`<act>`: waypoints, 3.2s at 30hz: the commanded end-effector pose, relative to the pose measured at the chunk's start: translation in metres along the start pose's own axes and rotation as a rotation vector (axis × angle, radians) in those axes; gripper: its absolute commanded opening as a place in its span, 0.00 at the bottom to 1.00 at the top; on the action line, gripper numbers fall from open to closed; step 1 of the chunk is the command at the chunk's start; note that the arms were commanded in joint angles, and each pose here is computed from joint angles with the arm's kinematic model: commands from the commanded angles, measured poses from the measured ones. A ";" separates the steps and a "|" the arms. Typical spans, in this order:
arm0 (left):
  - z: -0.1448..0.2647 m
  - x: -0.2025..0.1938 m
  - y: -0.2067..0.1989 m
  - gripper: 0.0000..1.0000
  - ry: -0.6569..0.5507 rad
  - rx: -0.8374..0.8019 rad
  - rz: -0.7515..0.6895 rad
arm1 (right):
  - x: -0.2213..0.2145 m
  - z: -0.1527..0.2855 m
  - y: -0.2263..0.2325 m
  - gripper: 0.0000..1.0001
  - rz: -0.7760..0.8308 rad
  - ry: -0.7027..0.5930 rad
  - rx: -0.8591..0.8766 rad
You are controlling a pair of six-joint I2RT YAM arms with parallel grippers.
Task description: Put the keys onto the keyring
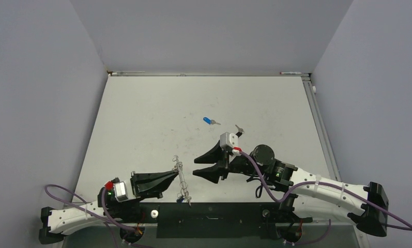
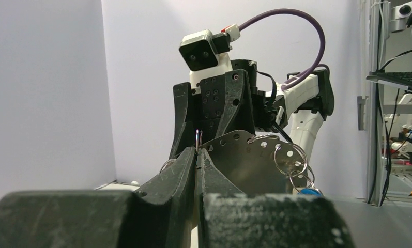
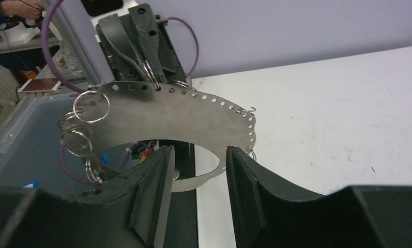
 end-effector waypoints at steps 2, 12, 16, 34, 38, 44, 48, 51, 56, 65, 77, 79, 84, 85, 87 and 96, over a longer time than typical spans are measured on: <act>0.025 -0.042 -0.010 0.00 0.074 -0.045 0.054 | 0.042 0.001 0.019 0.40 0.082 -0.147 0.148; 0.015 -0.046 -0.009 0.00 0.208 0.013 0.124 | 0.041 -0.012 0.015 0.39 0.091 -0.077 0.144; 0.009 -0.046 -0.005 0.00 0.293 0.074 0.136 | 0.036 -0.009 0.003 0.38 0.101 -0.035 -0.002; 0.003 -0.062 0.039 0.00 0.576 0.520 -0.167 | 0.032 0.041 -0.044 0.35 0.114 -0.043 -0.674; 0.002 -0.065 0.041 0.00 0.590 0.494 -0.242 | 0.028 0.037 -0.052 0.35 0.104 -0.022 -0.746; 0.011 -0.066 0.026 0.00 0.439 0.186 -0.316 | 0.021 0.025 -0.063 0.35 0.102 0.031 -0.773; 0.021 -0.062 0.023 0.00 0.328 0.142 -0.322 | 0.014 0.022 -0.074 0.35 0.110 0.068 -0.773; 0.022 -0.062 0.022 0.00 0.324 0.138 -0.318 | 0.009 0.023 -0.087 0.35 0.082 0.077 -0.769; 0.022 -0.067 0.020 0.00 0.343 0.107 -0.324 | 0.004 0.025 -0.114 0.36 -0.008 0.081 -0.775; 0.030 -0.076 0.024 0.00 0.386 0.180 -0.307 | -0.008 0.005 -0.166 0.43 -0.206 0.234 -1.010; 0.047 -0.077 0.045 0.00 0.520 0.460 -0.349 | -0.054 -0.036 -0.274 0.80 -0.371 0.562 -1.223; 0.049 -0.076 0.046 0.00 0.514 0.476 -0.343 | -0.064 -0.036 -0.291 0.78 -0.415 0.577 -1.250; 0.050 -0.076 0.046 0.00 0.517 0.485 -0.343 | -0.081 -0.039 -0.313 0.67 -0.497 0.539 -1.323; 0.050 -0.076 0.046 0.00 0.521 0.485 -0.345 | -0.085 -0.041 -0.315 0.63 -0.510 0.533 -1.329; 0.050 -0.076 0.046 0.00 0.527 0.485 -0.348 | -0.091 -0.042 -0.318 0.61 -0.531 0.531 -1.351; 0.049 -0.076 0.046 0.00 0.527 0.479 -0.340 | -0.108 -0.040 -0.322 0.47 -0.580 0.498 -1.375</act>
Point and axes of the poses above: each gripper's point midway between its finger pads, its own z axis back along the fingers, its own y axis along the line the jaws close on, x = y × z, the point moved 9 cm from there along z, back along the fingers, and after that the axes turned 4 degrees about -z, right-handed, at the moved point
